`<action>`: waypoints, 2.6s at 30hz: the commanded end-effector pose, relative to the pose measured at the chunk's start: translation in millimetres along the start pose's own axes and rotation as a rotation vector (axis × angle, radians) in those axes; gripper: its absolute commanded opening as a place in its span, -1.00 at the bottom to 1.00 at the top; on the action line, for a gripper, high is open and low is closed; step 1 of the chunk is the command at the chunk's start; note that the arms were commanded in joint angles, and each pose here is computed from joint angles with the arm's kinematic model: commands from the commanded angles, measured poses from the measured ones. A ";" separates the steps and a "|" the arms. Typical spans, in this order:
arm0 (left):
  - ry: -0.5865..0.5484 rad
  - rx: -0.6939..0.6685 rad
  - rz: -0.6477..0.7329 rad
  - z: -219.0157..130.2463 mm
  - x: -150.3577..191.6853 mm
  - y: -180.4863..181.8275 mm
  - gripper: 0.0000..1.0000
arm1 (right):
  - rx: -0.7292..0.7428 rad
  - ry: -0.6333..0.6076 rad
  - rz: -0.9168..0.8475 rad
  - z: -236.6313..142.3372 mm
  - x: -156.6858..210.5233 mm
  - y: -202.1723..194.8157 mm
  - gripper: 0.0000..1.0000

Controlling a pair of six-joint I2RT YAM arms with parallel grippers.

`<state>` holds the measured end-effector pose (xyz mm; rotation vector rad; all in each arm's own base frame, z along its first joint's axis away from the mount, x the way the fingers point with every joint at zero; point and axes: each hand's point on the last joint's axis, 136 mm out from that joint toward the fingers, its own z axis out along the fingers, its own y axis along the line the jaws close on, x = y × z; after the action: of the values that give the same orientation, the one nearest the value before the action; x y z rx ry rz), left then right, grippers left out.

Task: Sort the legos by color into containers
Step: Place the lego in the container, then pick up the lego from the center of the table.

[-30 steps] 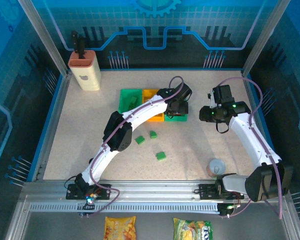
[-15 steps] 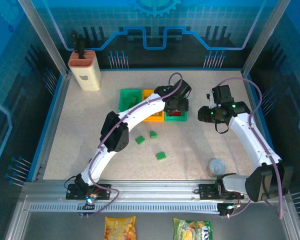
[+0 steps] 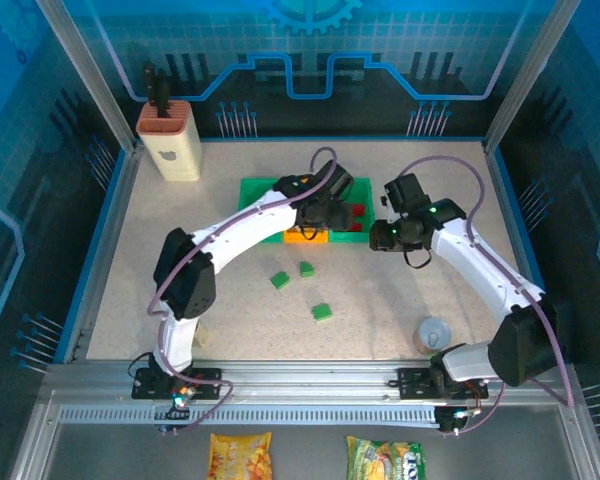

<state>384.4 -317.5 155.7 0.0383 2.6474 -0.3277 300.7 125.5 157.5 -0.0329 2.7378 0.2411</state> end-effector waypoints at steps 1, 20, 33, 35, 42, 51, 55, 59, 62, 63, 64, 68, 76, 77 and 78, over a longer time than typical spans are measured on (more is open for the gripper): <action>-0.025 0.031 -0.023 -16.2 -2.2 17.9 0.47 | 0.026 -0.005 0.001 -1.1 -6.0 12.7 -0.15; 0.075 -0.100 -0.131 -19.3 75.0 128.9 0.38 | 0.052 0.101 -0.162 35.7 11.9 104.3 -0.16; 0.193 -0.169 -0.245 20.1 120.4 139.8 0.36 | 0.058 0.115 -0.203 39.4 14.8 109.4 -0.16; 0.208 -0.176 -0.240 26.3 123.9 134.5 0.37 | 0.060 0.115 -0.210 39.2 14.0 108.5 -0.16; 0.265 -0.220 -0.208 46.7 137.2 125.4 0.45 | 0.056 0.122 -0.218 40.3 14.1 104.1 -0.16; 0.299 -0.247 -0.192 49.0 149.9 129.7 0.42 | 0.049 0.121 -0.215 41.5 13.3 101.9 -0.16; 0.302 -0.252 -0.194 44.7 155.9 134.4 0.38 | 0.041 0.122 -0.211 42.0 13.1 103.4 -0.16; 0.297 -0.255 -0.201 38.7 159.6 138.7 0.34 | 0.039 0.124 -0.212 42.9 12.5 104.7 -0.16; 0.294 -0.252 -0.206 36.3 162.1 140.9 0.32 | 0.037 0.125 -0.211 43.2 12.2 105.4 -0.16; 0.294 -0.252 -0.204 35.5 163.0 141.2 0.31 | 0.038 0.126 -0.213 43.6 12.7 105.6 -0.17; 0.293 -0.251 -0.204 35.4 163.5 141.6 0.30 | 0.035 0.126 -0.211 43.9 12.9 106.5 -0.17; 0.291 -0.247 -0.198 35.8 163.4 141.4 0.26 | 0.036 0.130 -0.212 44.5 14.5 106.4 -0.17; 0.280 -0.234 -0.183 37.8 159.3 138.7 0.15 | 0.039 0.129 -0.210 43.0 14.2 105.7 -0.17; 0.279 -0.231 -0.184 37.8 158.9 138.3 0.14 | 0.040 0.129 -0.210 42.7 14.0 105.4 -0.17; 0.279 -0.228 -0.182 37.9 159.1 137.2 0.13 | 0.039 0.127 -0.211 42.4 13.6 105.9 -0.17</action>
<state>273.2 -197.4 14.2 -0.2736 2.9683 -0.0662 297.7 236.6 131.9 -0.3343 2.8233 0.1277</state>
